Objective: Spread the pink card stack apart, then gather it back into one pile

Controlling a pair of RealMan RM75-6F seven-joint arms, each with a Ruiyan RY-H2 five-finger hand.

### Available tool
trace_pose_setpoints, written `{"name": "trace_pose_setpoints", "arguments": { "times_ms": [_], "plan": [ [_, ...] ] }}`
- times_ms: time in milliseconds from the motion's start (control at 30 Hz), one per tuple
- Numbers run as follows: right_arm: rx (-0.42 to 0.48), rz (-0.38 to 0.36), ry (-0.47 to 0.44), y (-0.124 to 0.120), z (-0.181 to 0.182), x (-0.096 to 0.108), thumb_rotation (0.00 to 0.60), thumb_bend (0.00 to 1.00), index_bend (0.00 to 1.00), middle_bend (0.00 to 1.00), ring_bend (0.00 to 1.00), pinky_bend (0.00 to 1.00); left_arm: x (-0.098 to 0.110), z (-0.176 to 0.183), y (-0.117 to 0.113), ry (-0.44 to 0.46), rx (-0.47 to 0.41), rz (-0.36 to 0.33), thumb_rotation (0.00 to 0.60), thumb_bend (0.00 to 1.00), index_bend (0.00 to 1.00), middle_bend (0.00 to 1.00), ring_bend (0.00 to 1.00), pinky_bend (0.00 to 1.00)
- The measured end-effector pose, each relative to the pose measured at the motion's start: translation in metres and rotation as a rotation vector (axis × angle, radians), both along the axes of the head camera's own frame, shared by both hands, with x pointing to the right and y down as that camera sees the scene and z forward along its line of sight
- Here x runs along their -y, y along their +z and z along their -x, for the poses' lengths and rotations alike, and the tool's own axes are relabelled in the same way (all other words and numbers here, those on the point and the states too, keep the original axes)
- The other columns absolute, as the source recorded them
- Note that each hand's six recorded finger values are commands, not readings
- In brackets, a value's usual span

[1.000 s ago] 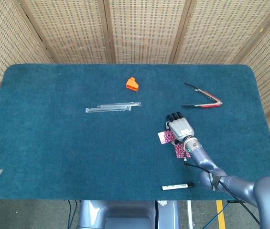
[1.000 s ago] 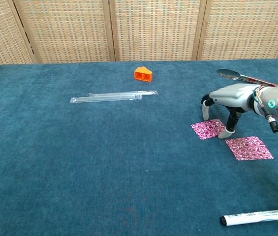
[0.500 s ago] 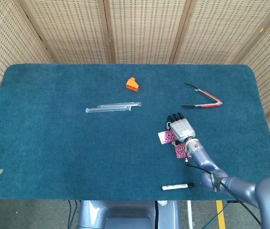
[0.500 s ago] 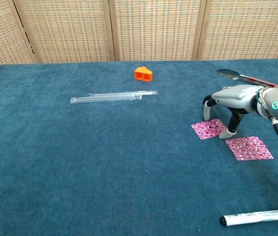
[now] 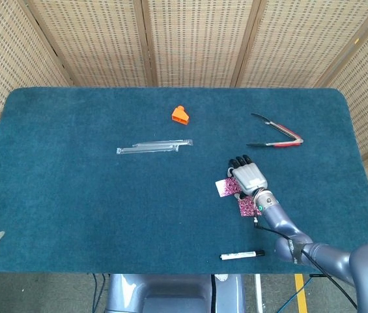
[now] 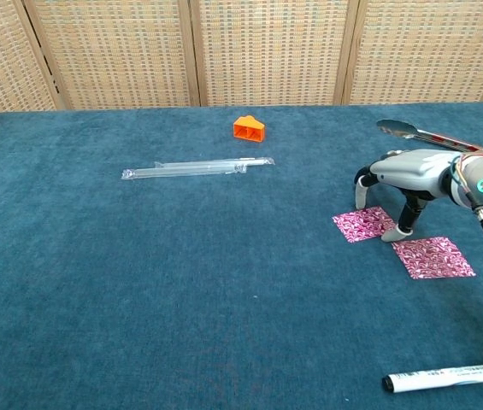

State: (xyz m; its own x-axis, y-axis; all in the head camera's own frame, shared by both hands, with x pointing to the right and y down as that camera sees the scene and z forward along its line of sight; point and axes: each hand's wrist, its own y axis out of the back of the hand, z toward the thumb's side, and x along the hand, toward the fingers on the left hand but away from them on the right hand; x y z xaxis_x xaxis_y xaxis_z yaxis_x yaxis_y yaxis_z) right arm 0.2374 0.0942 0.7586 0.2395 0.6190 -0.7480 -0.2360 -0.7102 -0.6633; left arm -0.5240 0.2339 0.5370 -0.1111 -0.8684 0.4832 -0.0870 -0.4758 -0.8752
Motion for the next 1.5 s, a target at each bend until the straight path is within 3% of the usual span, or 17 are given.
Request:
{"name": "trace_pose_setpoints", "arguments": {
  "times_ms": [900,1233,1500],
  "plan": [
    [0.005,0.002,0.0,0.0026,-0.0004,-0.0022,0.6,0.26,0.46,0.14,0.0,0.0,-0.0022,0.002,0.0,-0.007,0.002,0.004,0.429,0.1,0.17,0.0,0.0,0.0],
    [0.004,-0.005,0.003,0.0043,0.0009,0.0003,0.6,0.36,0.52,0.16,0.0,0.0,-0.003,0.0035,0.0013,-0.011,0.002,0.007,0.429,0.1,0.17,0.0,0.0,0.0],
    [0.013,-0.01,0.003,0.0012,0.0031,0.0025,0.6,0.37,0.53,0.16,0.0,0.0,-0.0036,0.0041,0.0015,-0.013,0.003,0.007,0.429,0.1,0.17,0.0,0.0,0.0]
  ]
}}
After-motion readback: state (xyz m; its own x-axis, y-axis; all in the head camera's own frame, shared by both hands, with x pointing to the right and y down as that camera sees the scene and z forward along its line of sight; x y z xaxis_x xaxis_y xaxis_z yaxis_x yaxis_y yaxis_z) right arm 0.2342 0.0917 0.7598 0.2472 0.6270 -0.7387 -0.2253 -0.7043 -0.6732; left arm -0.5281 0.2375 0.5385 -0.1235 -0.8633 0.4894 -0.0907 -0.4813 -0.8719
